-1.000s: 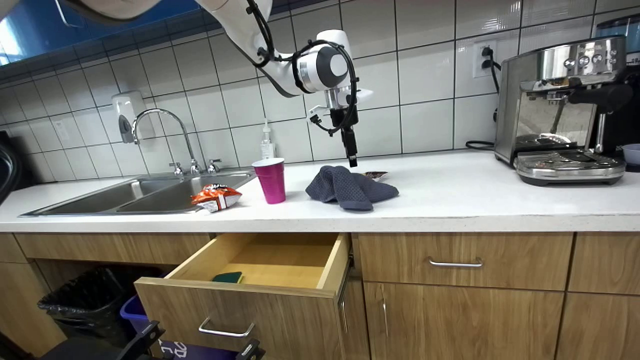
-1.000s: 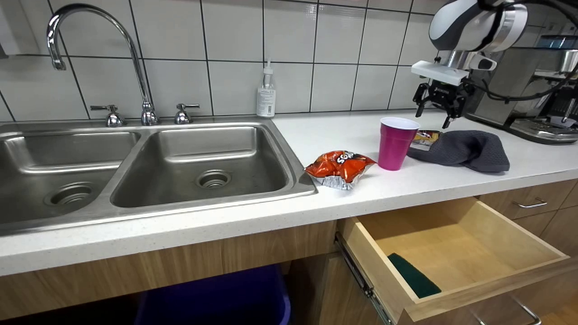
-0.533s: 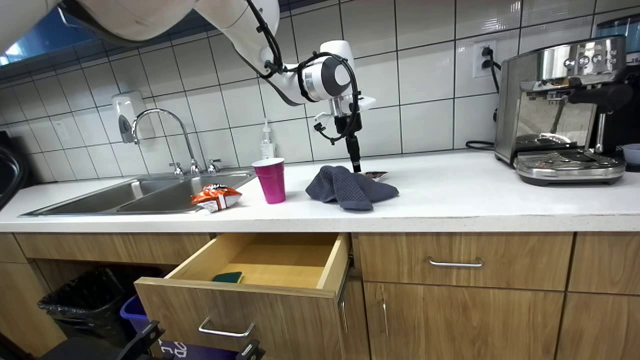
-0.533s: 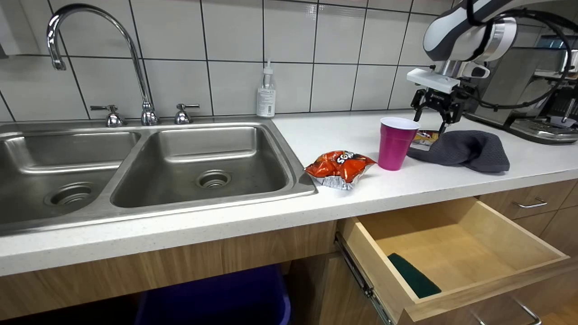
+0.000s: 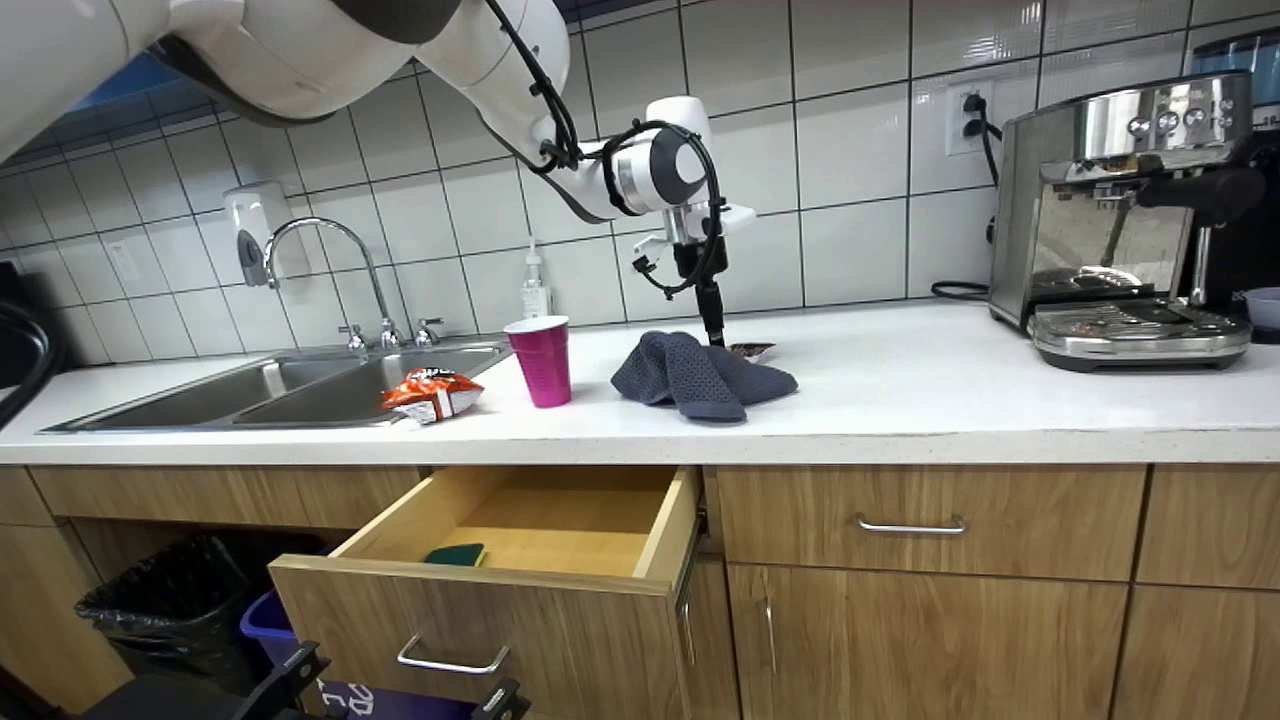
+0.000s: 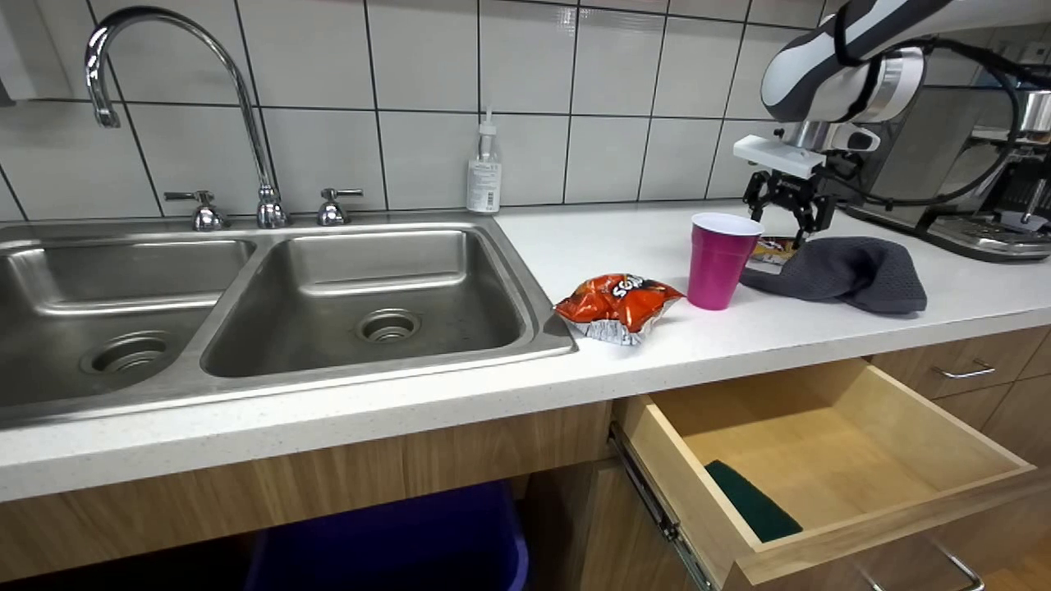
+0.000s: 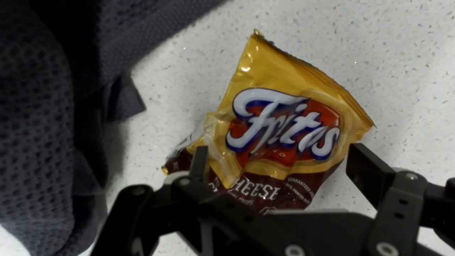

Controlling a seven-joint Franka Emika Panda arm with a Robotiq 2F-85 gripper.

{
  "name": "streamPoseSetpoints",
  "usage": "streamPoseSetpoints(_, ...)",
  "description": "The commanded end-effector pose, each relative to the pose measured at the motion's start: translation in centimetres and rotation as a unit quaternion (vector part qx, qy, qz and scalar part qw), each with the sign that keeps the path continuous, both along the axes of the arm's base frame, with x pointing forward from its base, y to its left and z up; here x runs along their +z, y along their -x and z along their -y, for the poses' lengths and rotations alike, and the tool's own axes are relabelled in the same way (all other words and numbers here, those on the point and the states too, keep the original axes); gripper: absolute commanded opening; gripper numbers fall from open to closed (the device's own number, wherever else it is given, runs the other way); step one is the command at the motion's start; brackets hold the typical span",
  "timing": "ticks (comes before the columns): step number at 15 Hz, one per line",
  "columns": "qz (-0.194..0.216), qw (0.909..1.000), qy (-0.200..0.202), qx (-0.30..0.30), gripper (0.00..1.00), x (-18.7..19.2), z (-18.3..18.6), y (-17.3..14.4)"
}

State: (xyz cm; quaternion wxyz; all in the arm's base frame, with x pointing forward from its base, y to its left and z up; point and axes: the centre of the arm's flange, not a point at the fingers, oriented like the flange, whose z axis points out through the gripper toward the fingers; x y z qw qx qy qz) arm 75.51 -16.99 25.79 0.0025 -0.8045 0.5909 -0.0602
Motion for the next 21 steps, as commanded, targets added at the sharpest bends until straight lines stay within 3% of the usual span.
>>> streamPoseSetpoints(1, -0.010, 0.9998, -0.002, -0.014, 1.00, 0.43, 0.35, -1.83)
streamPoseSetpoints(3, -0.012, 0.9998, -0.003, -0.014, 0.72, 0.45, 0.35, -1.92)
streamPoseSetpoints(12, -0.020, 0.9996, -0.005, -0.017, 0.03, 0.61, 0.59, -2.16)
streamPoseSetpoints(21, -0.023, 0.9995, -0.007, -0.017, 0.00, 1.21, 0.79, -1.98)
